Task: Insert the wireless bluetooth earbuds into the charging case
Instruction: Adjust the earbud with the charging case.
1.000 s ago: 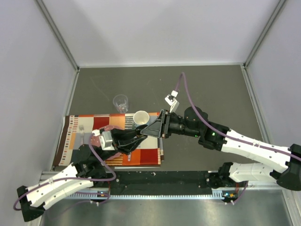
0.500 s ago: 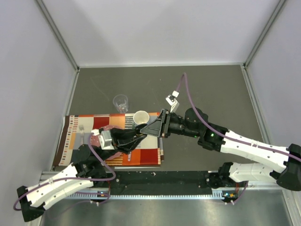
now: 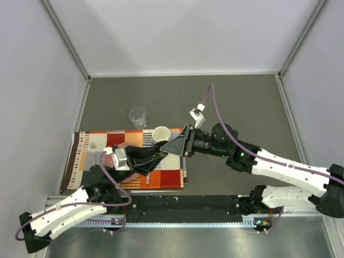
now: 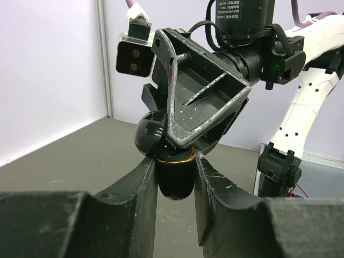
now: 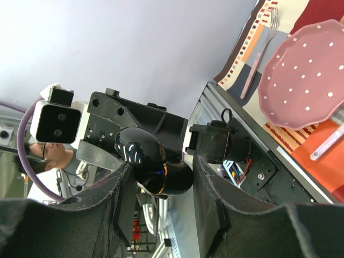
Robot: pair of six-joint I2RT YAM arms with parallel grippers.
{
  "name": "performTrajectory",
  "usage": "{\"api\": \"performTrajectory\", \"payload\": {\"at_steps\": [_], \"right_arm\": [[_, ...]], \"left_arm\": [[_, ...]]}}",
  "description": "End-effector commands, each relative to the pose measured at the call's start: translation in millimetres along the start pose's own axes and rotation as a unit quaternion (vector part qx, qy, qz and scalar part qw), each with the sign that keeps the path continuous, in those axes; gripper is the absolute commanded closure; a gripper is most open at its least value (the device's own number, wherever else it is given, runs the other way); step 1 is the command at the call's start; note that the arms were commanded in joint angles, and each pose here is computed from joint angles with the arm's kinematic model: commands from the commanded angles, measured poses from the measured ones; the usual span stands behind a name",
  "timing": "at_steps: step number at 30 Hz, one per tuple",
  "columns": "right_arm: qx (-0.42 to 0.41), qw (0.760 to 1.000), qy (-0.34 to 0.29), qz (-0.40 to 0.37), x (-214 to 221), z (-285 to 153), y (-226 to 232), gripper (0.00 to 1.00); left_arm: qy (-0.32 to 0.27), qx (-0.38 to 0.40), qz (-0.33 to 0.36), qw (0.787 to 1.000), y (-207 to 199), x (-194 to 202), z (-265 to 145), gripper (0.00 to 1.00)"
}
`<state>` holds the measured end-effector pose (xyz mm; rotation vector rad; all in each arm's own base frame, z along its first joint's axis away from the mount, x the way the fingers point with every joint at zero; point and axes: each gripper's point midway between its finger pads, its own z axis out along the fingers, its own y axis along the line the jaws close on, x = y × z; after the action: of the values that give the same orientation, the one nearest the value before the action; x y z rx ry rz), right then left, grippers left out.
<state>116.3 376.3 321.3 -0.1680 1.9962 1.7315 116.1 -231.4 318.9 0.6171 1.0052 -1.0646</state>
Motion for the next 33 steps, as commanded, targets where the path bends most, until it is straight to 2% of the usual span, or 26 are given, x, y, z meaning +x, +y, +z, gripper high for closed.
{"api": "performTrajectory", "payload": {"at_steps": [1, 19, 22, 27, 33], "right_arm": [[-0.052, 0.999, 0.015, 0.009, 5.7, -0.6, 26.0, 0.91], [-0.054, 0.998, 0.015, 0.012, 5.5, 0.1, 26.1, 0.92], [-0.053, 0.998, 0.014, 0.011, 5.2, -0.3, 26.1, 0.92], [-0.051, 0.999, 0.014, 0.011, 5.5, -0.1, 25.0, 0.92], [-0.049, 0.999, 0.015, 0.012, 5.5, 0.5, 24.7, 0.92]], "left_arm": [[0.002, -0.003, 0.001, 1.0, 1.6, -2.5, 4.7, 0.76], [0.009, -0.003, -0.007, 1.0, 1.4, 2.3, 5.2, 0.76], [0.01, -0.002, -0.008, 1.0, 1.1, 2.5, 5.6, 0.72], [0.018, 0.002, -0.002, 1.0, 0.1, 4.2, 6.1, 0.6], [0.019, -0.003, 0.005, 1.0, 2.2, 4.2, 5.7, 0.56]]}}
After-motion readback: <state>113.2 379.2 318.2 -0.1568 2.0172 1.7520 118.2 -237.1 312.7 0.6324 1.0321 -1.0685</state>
